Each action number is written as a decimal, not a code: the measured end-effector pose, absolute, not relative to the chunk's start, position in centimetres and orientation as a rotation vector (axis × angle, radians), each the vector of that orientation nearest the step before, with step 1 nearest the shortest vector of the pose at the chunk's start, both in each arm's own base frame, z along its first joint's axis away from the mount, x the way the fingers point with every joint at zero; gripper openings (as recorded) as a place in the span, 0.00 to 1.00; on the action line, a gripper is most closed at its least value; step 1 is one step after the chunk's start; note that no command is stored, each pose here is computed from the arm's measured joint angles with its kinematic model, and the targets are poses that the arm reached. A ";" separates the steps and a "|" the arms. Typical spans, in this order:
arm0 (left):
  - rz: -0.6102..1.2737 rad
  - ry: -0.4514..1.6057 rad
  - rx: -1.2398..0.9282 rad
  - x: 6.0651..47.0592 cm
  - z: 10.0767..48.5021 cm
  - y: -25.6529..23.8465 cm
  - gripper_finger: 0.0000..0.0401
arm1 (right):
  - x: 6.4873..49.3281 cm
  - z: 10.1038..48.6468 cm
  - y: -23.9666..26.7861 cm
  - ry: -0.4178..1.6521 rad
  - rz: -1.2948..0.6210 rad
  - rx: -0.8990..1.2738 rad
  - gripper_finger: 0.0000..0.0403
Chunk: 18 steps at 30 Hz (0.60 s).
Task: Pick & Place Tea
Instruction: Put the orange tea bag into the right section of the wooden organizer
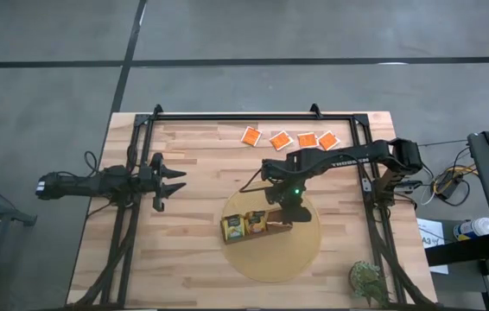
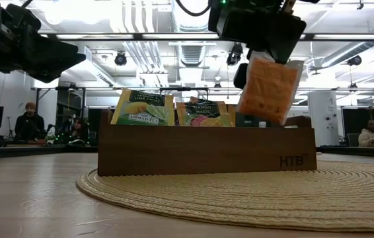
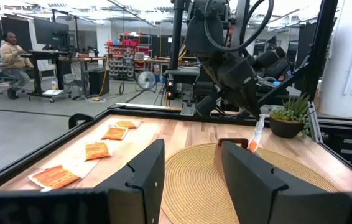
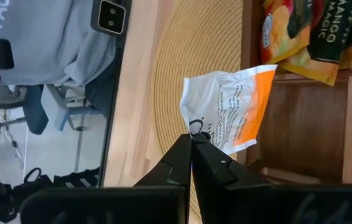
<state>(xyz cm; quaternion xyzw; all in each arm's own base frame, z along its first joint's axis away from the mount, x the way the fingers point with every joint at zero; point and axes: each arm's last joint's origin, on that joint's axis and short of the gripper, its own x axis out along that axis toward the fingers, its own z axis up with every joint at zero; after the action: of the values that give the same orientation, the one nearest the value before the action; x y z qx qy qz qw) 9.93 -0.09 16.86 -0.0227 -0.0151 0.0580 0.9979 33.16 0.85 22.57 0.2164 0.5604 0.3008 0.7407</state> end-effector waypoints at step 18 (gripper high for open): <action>0.116 -0.030 -0.045 9.9 16.8 -0.1 0.38 | 33.2 22.5 0.8 1.248 0.617 0.517 0.02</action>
<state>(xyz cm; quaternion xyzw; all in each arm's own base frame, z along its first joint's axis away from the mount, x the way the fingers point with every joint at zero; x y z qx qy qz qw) 9.93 -0.09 16.85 -0.0227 -0.0148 0.0578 0.9980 33.17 0.76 22.48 0.2354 0.5684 0.2809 0.7366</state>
